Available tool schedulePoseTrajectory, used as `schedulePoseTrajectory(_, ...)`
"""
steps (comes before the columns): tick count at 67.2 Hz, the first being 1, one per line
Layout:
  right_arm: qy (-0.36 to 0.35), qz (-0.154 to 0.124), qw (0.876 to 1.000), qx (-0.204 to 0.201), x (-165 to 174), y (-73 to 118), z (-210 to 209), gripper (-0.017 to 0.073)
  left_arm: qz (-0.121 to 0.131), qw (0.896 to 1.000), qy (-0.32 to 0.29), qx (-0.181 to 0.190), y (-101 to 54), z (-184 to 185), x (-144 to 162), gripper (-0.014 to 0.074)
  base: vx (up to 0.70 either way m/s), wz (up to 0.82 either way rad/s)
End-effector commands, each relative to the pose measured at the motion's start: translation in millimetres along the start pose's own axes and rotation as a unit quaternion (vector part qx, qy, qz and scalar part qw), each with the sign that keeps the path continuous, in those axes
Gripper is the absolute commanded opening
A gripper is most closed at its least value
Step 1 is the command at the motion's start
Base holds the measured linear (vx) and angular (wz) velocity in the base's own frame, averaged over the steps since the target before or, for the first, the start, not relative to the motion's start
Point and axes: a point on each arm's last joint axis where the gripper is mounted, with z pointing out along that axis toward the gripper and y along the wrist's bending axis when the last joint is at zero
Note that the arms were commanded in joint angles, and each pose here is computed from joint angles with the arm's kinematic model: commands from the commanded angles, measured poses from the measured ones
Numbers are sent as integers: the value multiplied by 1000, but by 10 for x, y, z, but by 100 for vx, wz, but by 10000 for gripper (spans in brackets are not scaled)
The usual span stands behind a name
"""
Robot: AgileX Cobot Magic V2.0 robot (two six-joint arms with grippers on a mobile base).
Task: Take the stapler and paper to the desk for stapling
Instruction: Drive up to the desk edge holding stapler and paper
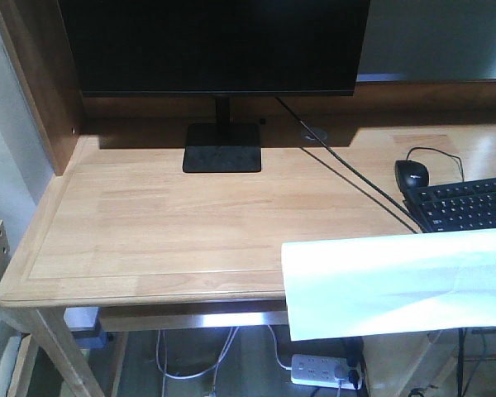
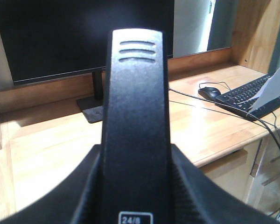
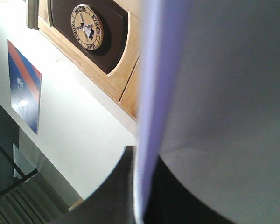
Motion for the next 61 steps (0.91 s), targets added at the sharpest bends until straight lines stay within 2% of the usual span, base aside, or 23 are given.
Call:
schedulePoseTrajectory(1,-7,3,1000,-15,13,-2,-34,-5,-5,998,-68,-1,2,-29,-187,-6,8,-1)
schedulePoseTrajectory(61,-7,3,1000,-15,13,-2,-34,-5,-5,998,-68,-1,2,-29,-187,-6,9,3)
